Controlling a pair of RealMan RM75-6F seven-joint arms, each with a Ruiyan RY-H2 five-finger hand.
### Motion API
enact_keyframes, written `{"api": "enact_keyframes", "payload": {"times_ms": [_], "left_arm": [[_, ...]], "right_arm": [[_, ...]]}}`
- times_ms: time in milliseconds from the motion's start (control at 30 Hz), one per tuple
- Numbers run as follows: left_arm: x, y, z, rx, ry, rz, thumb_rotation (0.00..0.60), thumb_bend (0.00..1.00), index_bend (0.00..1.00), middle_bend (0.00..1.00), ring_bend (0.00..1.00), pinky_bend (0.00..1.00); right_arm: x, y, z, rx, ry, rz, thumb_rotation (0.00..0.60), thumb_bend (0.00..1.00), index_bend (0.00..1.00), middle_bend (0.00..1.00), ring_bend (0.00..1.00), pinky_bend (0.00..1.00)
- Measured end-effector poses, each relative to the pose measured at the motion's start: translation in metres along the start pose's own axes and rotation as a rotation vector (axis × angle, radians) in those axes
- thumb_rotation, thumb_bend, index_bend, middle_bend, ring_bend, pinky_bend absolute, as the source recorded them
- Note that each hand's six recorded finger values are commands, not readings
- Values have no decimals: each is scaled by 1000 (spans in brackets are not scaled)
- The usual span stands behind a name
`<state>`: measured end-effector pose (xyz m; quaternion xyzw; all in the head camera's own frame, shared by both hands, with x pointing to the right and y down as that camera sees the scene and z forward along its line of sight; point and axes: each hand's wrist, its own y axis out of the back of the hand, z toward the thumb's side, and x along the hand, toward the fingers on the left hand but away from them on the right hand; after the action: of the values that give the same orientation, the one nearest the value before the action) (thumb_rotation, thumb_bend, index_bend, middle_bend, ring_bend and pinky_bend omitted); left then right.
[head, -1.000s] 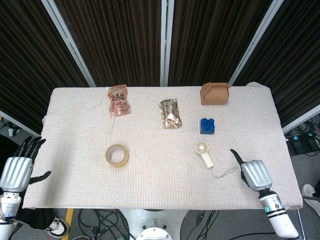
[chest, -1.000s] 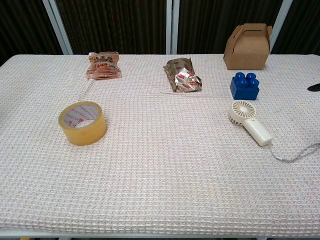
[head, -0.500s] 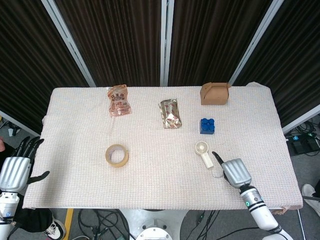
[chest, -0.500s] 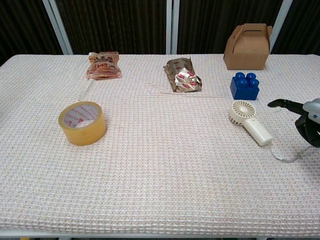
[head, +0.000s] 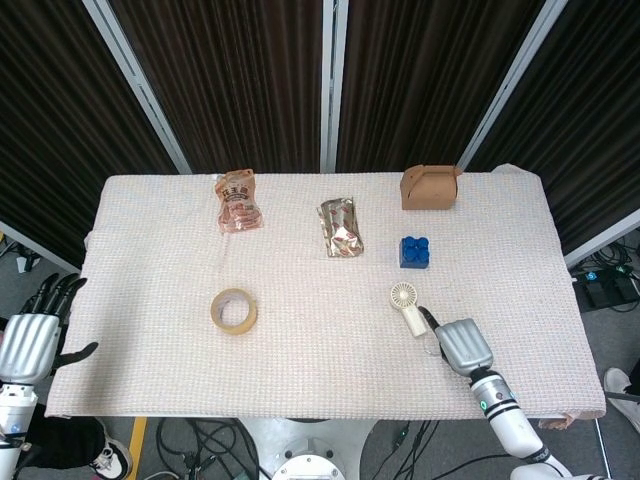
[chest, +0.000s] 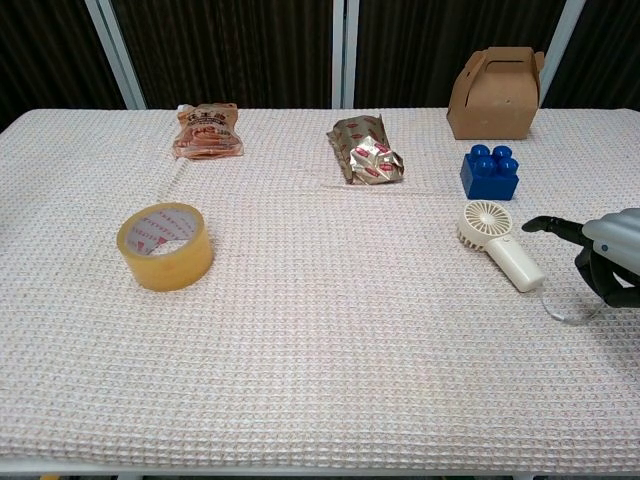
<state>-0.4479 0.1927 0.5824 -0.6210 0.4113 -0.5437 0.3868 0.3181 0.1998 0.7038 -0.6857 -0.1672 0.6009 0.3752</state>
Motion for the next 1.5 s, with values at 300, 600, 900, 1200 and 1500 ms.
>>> {"api": "enact_keyframes", "payload": {"times_ms": [300, 600, 900, 1200, 1500], "left_arm": [[0, 1, 1, 3, -1, 1, 600, 0, 120, 83, 30, 247], [0, 0, -1, 2, 2, -2, 600, 0, 120, 83, 30, 247], [-1, 1, -2, -1, 4, 1, 600, 0, 120, 83, 30, 247], [0, 2, -1, -3, 1, 6, 600, 0, 120, 83, 30, 247], [0, 3, -1, -2, 2, 8, 600, 0, 120, 83, 30, 247]], "right_arm": [[-6, -1, 7, -23, 16, 20, 600, 1000, 79, 916, 801, 713], [-10, -1, 11, -21, 16, 31, 600, 1000, 79, 917, 801, 713], [-13, -3, 12, -16, 13, 41, 600, 1000, 79, 917, 802, 713], [-13, -8, 12, -20, 6, 60, 600, 1000, 79, 917, 802, 713], [-14, -15, 8, -39, -4, 86, 600, 1000, 79, 917, 802, 713]]}}
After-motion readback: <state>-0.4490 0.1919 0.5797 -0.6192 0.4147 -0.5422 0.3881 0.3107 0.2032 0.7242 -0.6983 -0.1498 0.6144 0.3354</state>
